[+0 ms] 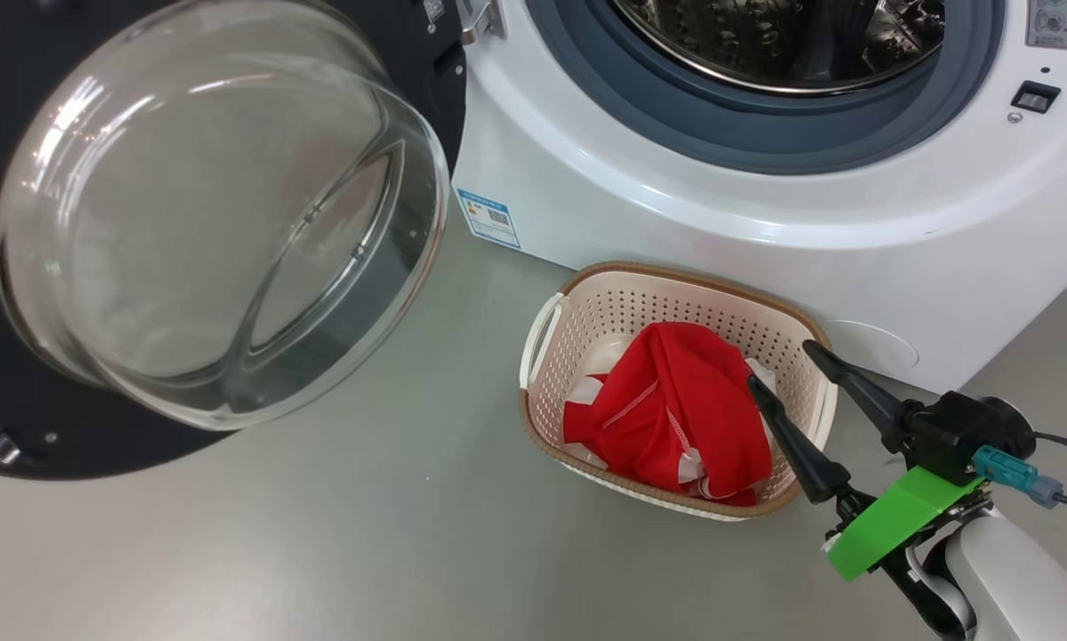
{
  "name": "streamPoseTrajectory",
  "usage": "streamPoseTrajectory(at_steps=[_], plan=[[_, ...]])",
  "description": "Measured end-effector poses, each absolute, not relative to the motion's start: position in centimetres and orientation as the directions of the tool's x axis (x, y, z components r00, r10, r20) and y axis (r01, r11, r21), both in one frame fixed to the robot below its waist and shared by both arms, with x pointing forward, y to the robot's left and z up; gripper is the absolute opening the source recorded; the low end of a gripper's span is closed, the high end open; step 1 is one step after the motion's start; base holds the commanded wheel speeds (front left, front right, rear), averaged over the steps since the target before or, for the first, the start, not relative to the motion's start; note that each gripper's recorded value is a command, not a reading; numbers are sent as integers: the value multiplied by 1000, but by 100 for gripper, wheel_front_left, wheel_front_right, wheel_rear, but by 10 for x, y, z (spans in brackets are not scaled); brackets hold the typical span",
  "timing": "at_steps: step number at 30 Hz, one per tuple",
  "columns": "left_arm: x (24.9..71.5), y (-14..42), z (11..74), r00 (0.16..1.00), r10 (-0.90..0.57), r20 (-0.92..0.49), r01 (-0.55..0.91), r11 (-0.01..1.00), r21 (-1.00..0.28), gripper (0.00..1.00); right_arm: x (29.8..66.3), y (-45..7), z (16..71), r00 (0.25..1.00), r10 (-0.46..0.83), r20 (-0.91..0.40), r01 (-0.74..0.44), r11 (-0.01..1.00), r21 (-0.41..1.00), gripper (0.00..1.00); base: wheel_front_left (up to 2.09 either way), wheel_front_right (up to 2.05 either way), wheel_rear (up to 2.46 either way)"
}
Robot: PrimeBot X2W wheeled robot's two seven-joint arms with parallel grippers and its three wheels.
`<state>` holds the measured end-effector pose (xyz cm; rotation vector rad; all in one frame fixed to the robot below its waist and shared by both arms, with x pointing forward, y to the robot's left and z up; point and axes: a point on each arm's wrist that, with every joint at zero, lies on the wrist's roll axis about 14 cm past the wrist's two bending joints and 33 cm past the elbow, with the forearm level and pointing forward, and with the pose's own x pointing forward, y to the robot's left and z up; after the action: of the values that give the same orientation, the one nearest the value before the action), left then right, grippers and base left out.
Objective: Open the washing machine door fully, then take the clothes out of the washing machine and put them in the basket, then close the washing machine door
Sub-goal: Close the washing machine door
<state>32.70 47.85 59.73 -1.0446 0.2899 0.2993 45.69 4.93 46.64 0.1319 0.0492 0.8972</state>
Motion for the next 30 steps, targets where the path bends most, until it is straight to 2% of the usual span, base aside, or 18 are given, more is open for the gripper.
streamPoseTrajectory(at_steps=[16,30], plan=[[319,429,599,925,-132,-355,-241,517,-821,0,458,53,479,619,784,37,-782,612,117,100,0,0,0],[321,377,607,878,-338,-337,-90,577,-812,0,459,43,493,645,762,61,-763,638,101,100,0,0,0]])
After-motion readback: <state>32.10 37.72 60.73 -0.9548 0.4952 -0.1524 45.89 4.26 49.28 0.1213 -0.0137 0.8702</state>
